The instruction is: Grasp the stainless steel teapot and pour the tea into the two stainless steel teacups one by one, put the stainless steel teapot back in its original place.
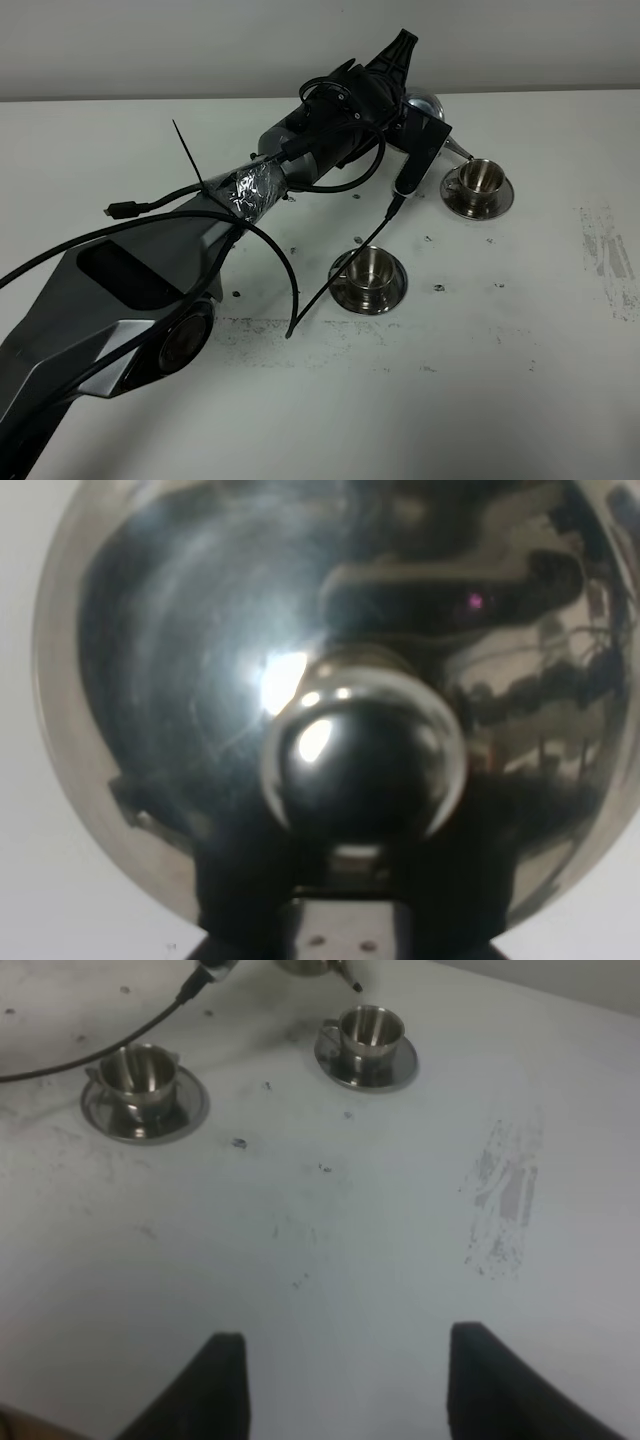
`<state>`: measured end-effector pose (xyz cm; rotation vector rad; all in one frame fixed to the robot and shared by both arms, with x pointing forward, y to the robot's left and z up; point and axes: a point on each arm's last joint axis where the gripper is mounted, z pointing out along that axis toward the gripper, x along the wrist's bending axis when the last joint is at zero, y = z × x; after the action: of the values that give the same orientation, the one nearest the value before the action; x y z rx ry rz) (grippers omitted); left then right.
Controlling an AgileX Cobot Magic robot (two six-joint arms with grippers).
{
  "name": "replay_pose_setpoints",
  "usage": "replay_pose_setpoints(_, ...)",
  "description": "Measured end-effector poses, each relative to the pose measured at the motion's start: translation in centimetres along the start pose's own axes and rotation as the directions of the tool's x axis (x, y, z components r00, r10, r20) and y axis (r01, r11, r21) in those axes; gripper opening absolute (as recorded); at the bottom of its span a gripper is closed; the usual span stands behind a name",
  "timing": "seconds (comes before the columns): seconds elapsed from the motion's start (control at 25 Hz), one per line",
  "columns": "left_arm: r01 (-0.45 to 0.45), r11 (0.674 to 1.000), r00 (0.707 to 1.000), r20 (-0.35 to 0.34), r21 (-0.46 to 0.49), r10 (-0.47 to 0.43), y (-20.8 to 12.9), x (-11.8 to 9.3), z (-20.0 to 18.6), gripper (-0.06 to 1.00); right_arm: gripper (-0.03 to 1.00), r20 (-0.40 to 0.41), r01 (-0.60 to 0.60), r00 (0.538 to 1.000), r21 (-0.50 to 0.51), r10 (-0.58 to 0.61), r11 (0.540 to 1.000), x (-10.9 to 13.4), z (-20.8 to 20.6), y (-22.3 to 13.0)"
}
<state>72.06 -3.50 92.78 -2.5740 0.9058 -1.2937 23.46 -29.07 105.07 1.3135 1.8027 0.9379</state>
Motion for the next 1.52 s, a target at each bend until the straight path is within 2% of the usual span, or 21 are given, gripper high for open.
replay_pose_setpoints(0.4,-0.056,0.998,0.998,-0.021,0.014,0.057,-0.05,0.21,-0.03,0.17,0.43,0.000,0.000,1.000,0.000,0.000,1.000,0.00,0.00,0.00)
replay_pose_setpoints(0.76,-0.065,0.998,0.997,-0.048,0.008,0.065,0.06,0.46,-0.05,0.17,0.43,0.000,0.000,1.000,0.000,0.000,1.000,0.00,0.00,0.00)
replay_pose_setpoints(1.52,-0.111,0.994,0.993,-0.050,0.008,0.111,0.19,0.50,-0.09,0.17,0.43,0.000,0.000,1.000,0.000,0.000,1.000,0.00,0.00,0.00)
